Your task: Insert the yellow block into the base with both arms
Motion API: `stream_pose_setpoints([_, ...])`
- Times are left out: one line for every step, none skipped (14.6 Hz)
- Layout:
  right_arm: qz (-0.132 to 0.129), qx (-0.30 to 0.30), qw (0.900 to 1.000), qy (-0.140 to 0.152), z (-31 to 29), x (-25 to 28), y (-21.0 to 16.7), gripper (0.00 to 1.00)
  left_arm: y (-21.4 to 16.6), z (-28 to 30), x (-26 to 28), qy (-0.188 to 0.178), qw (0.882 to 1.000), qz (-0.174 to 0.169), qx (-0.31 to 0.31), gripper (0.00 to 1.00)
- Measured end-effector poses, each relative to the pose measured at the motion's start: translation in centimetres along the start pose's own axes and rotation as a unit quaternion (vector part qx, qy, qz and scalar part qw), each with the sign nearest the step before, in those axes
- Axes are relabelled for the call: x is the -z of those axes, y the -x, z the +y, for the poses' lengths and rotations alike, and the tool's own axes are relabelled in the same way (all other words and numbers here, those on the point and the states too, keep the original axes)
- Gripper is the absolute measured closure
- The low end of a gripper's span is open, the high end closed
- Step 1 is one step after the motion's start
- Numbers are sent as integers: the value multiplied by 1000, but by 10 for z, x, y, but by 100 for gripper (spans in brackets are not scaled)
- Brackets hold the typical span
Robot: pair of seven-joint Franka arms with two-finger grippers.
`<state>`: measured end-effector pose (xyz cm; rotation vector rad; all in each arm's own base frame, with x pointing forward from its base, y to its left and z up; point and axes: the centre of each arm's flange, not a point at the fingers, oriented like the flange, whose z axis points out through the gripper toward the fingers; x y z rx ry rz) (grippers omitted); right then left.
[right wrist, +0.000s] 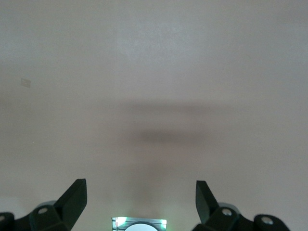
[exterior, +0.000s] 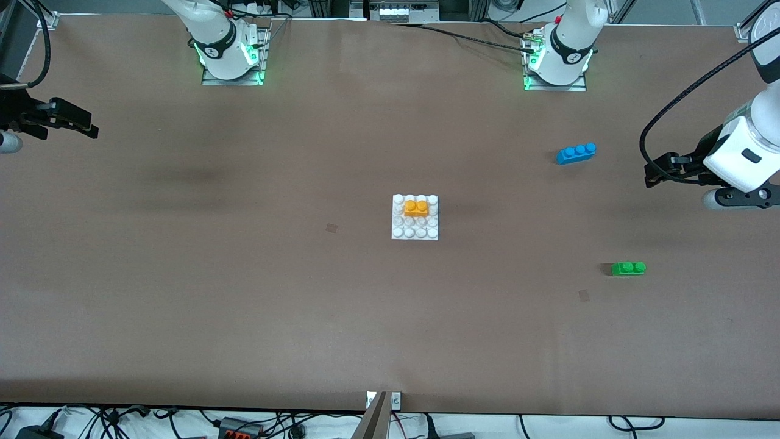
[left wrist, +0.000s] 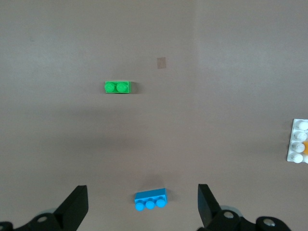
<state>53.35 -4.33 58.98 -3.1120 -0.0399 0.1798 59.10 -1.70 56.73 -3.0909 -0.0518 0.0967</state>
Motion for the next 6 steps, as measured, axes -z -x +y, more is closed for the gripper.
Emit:
stream_pose_setpoints([0, 0, 1000, 0, 0, 0, 0, 0, 0, 0, 0, 0, 1000, 0, -3, 0])
stream_pose_setpoints([-1, 0, 1000, 0, 0, -1, 0, 0, 0, -1, 0, 0, 1000, 0, -3, 0])
stream_pose_setpoints([0, 0, 1000, 0, 0, -1, 0, 0, 0, -1, 0, 0, 1000, 0, -3, 0])
stream_pose_setpoints([0, 0, 1000, 0, 0, -1, -1, 0, 0, -2, 0, 0, 1000, 0, -3, 0])
stream_pose_setpoints([0, -1, 1000, 0, 0, -1, -1, 0, 0, -3, 0, 0, 1000, 0, -3, 0])
stream_pose_setpoints([0, -1, 1000, 0, 1, -1, -1, 0, 0, -3, 0, 0, 1000, -1, -3, 0])
